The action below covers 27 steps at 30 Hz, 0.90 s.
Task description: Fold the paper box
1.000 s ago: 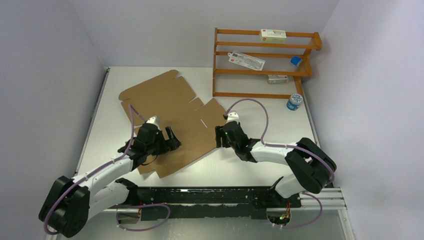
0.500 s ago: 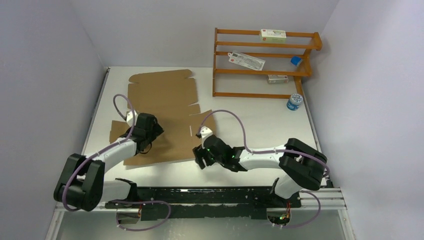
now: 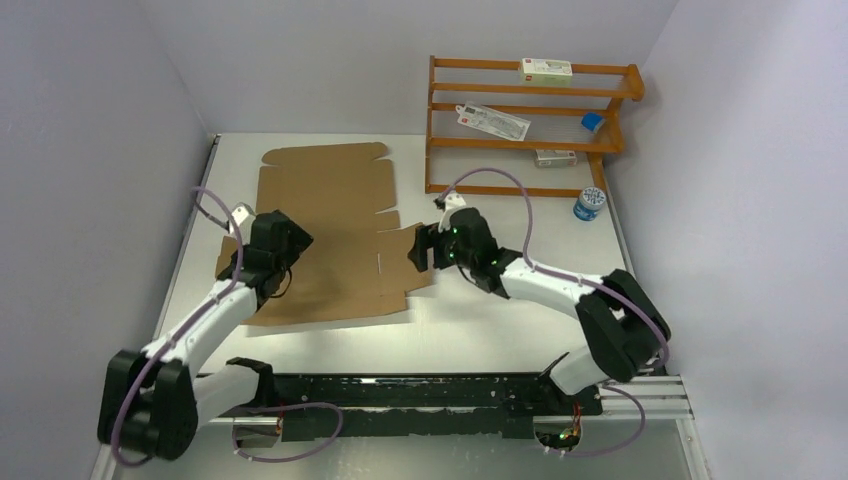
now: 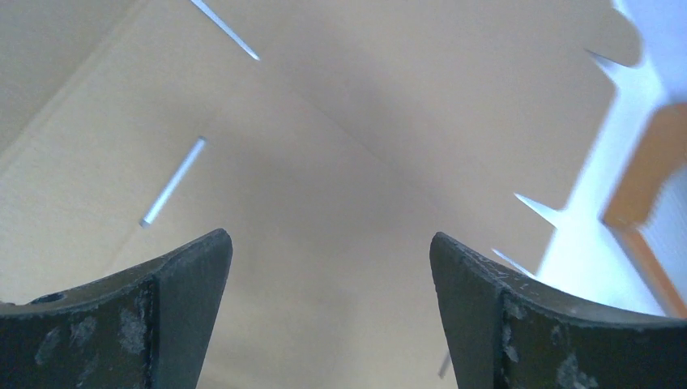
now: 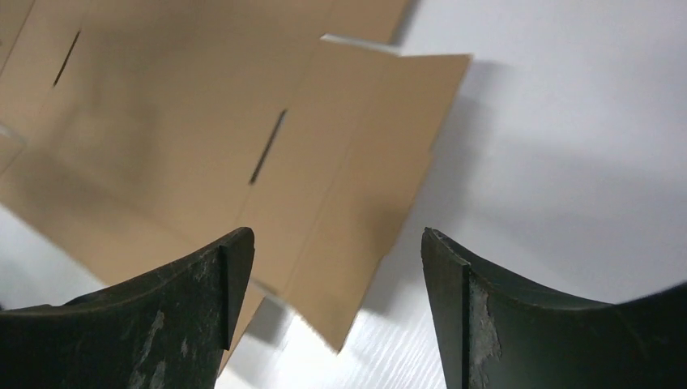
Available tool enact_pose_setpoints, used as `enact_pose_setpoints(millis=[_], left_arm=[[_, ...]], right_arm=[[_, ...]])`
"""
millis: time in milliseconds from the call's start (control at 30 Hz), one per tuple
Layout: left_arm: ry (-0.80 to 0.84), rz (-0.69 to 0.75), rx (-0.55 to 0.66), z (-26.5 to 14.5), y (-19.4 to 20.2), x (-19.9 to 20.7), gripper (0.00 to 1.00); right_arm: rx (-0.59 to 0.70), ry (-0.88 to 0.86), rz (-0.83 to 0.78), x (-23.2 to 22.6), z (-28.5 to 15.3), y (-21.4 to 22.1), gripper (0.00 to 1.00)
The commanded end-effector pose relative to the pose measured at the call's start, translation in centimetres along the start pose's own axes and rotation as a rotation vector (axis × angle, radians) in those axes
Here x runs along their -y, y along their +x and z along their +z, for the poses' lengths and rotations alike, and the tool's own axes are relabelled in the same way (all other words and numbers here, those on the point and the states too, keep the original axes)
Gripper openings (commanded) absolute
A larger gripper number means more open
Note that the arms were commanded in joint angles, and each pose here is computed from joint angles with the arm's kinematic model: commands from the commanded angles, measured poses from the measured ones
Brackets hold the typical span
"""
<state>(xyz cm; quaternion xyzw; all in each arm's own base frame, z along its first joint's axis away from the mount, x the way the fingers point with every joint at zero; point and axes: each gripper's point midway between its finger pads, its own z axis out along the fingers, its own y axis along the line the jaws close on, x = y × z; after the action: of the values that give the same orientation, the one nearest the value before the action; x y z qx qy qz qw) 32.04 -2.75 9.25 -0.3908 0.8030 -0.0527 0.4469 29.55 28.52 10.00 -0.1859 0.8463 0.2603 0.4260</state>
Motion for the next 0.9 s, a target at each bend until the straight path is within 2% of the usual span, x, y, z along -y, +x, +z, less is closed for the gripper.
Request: enact_pose_setpoints(millis=[0,167,300,433,567,667,800,867], left_arm=[[0.034,-0.013,-0.102,-2.4,2.8,-1.4,0.97],[0.010,-0.032,-0.172,-2.9,5.6,-3.9,0.97],[-0.026,-0.043,-0.227,-2.8,7.5,-5.4,0.97],[-0.086,-0.076,-0.193,-2.2,7.8,-7.2,0.97],[-0.122,-0.119,-0.159,-1.2,7.8,-7.7,0.97],[-0.167,-0.136,-0.149,-0.1,7.8,-8.0,0.97],[-0.199,-0.150,-0.136,1.5,7.5,-7.4,0.97],[-0.203,-0.147,-0.108,2.2,6.6,-6.7,0.97]], right_arm=[[0.010,-0.062,0.113,1.5,2.4,-1.4,0.80],[-0.042,-0.115,0.195,1.9,6.2,-0.6,0.78],[-0.081,-0.142,0.229,1.9,8.2,0.7,0.69],[-0.087,-0.209,0.233,0.5,7.9,0.7,0.50],[-0.082,-0.238,0.193,-1.1,6.0,0.0,0.21],[-0.071,-0.248,0.160,-2.5,4.0,-0.2,0.06],[-0.058,-0.238,0.113,-5.0,0.8,0.7,0.05],[-0.058,-0.233,0.097,-6.5,-0.7,1.8,0.08]])
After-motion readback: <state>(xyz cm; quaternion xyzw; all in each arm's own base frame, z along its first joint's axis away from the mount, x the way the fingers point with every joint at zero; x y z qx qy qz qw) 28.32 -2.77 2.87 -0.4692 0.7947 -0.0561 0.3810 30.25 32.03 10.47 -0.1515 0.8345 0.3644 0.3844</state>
